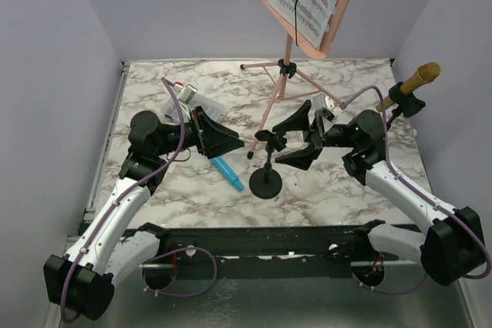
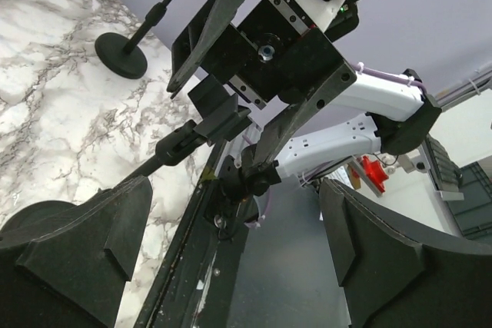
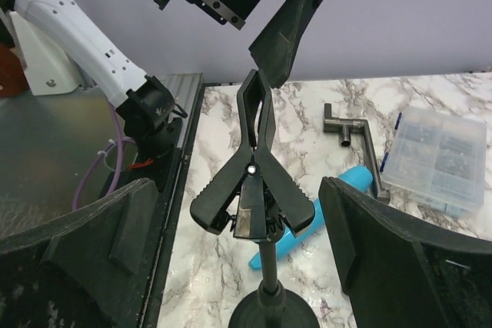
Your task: Set up the instrument practice props
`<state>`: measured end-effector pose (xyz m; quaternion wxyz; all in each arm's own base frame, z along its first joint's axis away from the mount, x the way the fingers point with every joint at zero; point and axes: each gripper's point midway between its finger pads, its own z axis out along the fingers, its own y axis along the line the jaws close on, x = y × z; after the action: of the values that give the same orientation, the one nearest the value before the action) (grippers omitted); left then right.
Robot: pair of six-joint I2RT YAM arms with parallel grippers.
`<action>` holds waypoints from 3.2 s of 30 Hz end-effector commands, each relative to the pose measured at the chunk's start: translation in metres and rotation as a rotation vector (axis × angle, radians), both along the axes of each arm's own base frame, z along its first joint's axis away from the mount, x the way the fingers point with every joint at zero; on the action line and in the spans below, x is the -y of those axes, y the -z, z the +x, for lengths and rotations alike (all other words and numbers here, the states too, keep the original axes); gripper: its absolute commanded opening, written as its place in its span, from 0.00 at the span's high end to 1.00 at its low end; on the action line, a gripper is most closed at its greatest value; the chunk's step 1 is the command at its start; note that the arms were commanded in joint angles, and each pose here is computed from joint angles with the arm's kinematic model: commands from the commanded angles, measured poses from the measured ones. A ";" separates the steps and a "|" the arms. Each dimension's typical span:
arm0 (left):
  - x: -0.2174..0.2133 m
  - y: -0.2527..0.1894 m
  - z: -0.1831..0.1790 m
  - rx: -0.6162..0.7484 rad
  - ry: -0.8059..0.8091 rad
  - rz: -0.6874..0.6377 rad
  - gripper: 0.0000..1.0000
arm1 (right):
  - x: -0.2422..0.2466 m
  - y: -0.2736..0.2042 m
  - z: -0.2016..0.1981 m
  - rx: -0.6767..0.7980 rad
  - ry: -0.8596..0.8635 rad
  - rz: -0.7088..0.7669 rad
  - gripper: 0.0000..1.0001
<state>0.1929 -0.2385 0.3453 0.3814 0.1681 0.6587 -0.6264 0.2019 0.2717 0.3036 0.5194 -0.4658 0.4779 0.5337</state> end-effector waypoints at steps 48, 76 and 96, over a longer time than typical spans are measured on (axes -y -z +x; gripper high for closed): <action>-0.116 0.321 0.148 -1.206 -1.369 0.627 0.25 | -0.002 0.009 0.005 0.004 -0.011 0.008 1.00; 0.011 -0.103 0.018 0.822 -0.355 0.081 1.00 | -0.003 0.009 0.006 -0.001 -0.018 -0.003 1.00; 0.054 -0.103 -0.009 0.806 -0.078 -0.110 1.00 | -0.003 0.004 0.007 -0.002 -0.012 0.010 1.00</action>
<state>0.1965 -0.2820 0.4430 0.6628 0.3384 0.4471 -0.4963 0.2056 0.2749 0.2956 0.5137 -0.4707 0.4708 0.5412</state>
